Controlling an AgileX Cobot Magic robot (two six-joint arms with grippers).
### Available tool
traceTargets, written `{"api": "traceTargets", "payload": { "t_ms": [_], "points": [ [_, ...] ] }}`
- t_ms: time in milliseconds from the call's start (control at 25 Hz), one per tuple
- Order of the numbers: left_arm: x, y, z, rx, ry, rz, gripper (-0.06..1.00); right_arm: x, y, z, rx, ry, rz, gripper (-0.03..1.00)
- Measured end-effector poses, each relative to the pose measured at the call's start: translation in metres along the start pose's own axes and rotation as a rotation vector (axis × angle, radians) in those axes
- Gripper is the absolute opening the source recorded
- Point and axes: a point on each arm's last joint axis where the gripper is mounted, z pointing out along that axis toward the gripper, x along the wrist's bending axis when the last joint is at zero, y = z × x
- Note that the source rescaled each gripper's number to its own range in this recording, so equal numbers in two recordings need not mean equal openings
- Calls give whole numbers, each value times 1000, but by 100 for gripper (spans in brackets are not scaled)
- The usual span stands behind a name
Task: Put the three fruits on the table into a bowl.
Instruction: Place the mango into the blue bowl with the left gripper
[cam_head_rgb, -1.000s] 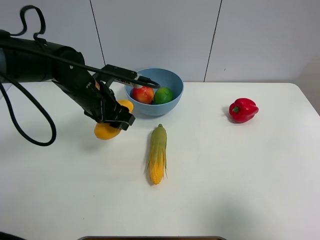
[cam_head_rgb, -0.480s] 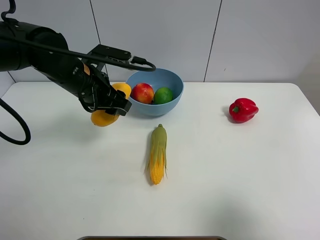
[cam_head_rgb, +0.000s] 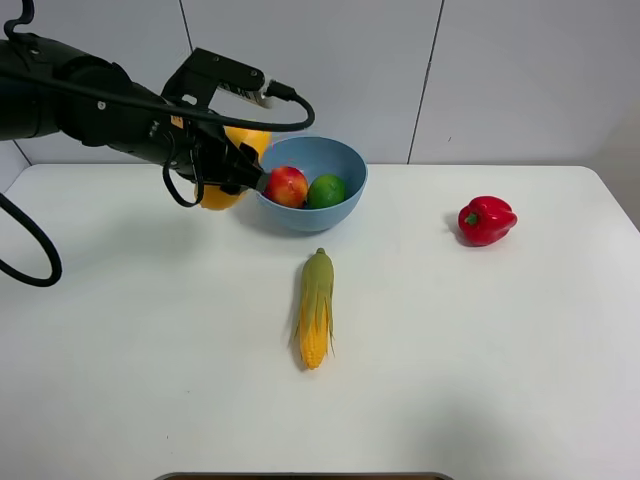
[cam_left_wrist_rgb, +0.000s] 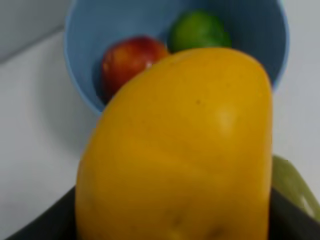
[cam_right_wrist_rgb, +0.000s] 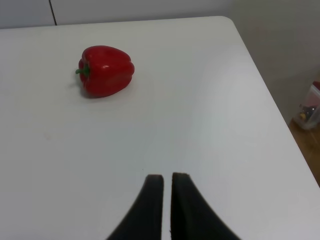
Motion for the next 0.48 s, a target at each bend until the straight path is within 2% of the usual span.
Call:
{"api": "traceTargets", "payload": {
  "t_ms": [160, 480],
  "points": [
    [4, 22, 5, -65, 13, 9, 4, 0, 0, 0, 0, 0, 0, 0],
    [7, 48, 43, -69, 27, 47, 4, 0, 0, 0, 0, 0, 0, 0]
  ]
}}
